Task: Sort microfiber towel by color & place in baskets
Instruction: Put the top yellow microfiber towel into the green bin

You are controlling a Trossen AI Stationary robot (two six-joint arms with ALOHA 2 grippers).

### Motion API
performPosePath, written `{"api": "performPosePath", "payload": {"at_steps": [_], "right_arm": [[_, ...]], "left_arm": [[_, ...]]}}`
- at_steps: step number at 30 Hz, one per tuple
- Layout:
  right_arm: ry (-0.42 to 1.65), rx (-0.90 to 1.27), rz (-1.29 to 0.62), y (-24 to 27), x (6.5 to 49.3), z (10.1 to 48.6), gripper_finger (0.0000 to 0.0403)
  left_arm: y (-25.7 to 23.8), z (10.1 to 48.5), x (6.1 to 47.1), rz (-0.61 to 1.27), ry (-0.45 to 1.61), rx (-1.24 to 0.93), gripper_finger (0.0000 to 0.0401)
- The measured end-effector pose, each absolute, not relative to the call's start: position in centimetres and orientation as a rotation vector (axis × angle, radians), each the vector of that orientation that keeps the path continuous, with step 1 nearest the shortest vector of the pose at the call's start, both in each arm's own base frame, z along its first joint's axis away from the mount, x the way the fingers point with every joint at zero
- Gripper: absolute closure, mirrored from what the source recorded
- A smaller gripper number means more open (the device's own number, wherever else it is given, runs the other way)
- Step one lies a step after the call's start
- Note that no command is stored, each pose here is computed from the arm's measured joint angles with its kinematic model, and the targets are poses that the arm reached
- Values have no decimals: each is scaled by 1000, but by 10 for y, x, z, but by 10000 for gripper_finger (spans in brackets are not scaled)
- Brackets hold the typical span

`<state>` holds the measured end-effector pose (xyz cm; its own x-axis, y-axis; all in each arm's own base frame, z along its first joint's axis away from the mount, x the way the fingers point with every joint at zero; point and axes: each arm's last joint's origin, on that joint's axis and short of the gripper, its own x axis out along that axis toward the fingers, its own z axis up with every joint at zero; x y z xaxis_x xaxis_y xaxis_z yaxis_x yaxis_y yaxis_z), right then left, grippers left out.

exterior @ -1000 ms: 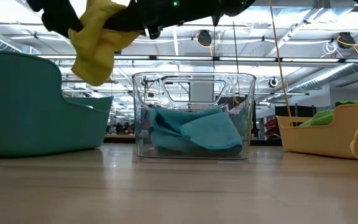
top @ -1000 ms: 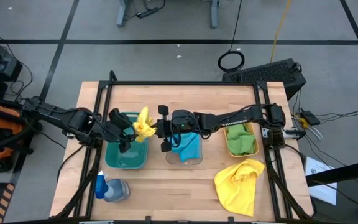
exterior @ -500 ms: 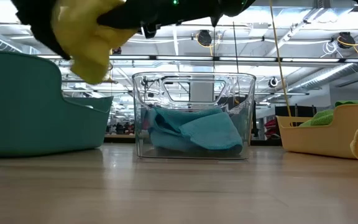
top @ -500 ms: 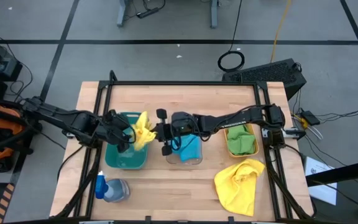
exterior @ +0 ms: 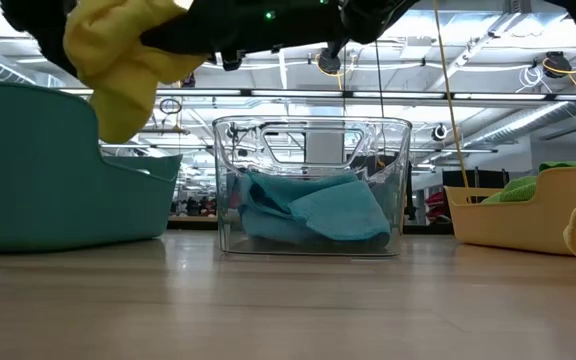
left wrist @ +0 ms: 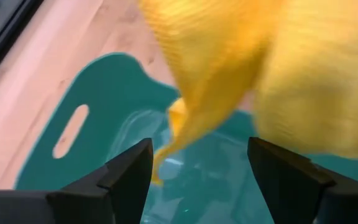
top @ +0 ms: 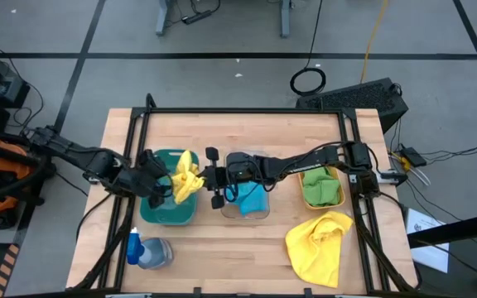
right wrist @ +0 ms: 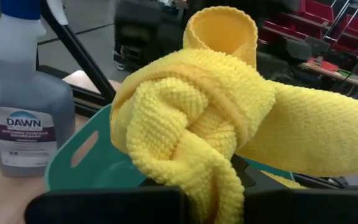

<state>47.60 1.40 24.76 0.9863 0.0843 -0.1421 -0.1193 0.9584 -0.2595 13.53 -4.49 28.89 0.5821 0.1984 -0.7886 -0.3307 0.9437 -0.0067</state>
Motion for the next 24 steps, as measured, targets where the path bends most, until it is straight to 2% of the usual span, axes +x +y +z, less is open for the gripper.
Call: {"api": "performPosePath", "payload": {"at_steps": [7,10,19,22,24], "right_arm": [[124,-268,89,10,476,248,378],[124,-268,91,11,476,248,378],[87,-288,90,11,478,248,378],[79,-310,93,12,479,245,378],[82,-310,95,12,480,244,376]], "left_arm": [[-52,306,125,200,669,-162,127],[-57,308,129,156,617,-134,106],[-58,307,142,242,555,-47,35],[-60,301,152,215,613,6,47],[-62,297,156,208,640,17,90]]}}
